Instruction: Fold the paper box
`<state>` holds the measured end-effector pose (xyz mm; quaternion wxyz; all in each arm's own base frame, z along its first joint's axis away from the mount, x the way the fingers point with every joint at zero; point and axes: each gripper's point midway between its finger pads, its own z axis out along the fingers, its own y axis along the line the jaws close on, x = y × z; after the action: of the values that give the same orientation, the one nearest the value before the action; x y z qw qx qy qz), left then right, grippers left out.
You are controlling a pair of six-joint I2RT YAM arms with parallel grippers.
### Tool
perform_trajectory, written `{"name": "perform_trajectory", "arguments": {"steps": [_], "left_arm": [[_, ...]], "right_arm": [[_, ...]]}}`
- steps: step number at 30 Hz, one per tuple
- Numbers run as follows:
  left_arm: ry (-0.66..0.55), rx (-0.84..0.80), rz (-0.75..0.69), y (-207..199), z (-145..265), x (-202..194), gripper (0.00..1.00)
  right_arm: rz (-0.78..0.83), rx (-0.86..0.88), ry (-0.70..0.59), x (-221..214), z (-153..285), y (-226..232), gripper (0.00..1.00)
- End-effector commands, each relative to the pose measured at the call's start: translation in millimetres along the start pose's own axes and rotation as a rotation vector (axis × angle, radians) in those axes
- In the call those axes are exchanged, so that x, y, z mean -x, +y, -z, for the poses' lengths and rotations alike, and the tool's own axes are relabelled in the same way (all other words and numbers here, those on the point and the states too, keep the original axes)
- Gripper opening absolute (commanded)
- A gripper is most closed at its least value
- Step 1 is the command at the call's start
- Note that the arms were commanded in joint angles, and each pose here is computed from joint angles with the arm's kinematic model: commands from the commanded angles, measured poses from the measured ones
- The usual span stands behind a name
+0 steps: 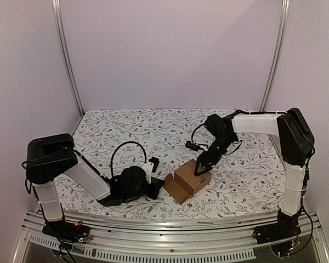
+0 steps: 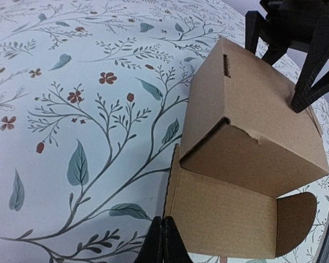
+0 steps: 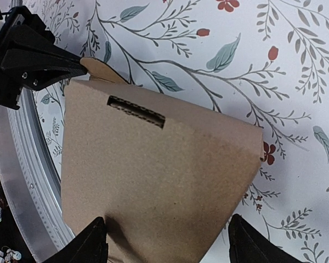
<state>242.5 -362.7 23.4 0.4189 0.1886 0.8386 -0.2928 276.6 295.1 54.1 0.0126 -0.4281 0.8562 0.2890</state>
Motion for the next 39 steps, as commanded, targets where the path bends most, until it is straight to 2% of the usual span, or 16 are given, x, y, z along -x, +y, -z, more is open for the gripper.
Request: {"name": "perform_trajectory", "arguments": {"steps": [1, 9, 13, 17, 19, 24, 29, 39], "left_arm": [[0.011, 0.021, -0.087, -8, -4, 10, 0.00], [0.047, 0.055, -0.258, -31, -5, 12, 0.00], [0.047, 0.064, -0.298, -37, -4, 13, 0.00], [0.043, 0.065, -0.281, -36, -3, 14, 0.02], [0.054, 0.083, -0.259, -30, -4, 13, 0.11], [0.050, 0.059, -0.154, -13, -1, 10, 0.21], [0.064, 0.022, -0.111, -10, -2, 7, 0.28], [0.072, 0.002, -0.047, -1, -8, 5, 0.28]], "right_arm": [[-0.007, -0.016, 0.050, -10, -11, -6, 0.74], [-0.005, -0.023, 0.046, -9, -9, -6, 0.74], [-0.006, -0.027, 0.048, -9, -9, -7, 0.74], [-0.003, -0.028, 0.049, -9, -8, -7, 0.74], [-0.003, -0.030, 0.049, -9, -8, -7, 0.74], [-0.003, -0.029, 0.051, -10, -8, -7, 0.74], [-0.002, -0.027, 0.051, -10, -8, -6, 0.74], [0.029, -0.057, 0.037, -6, 3, -5, 0.74]]}}
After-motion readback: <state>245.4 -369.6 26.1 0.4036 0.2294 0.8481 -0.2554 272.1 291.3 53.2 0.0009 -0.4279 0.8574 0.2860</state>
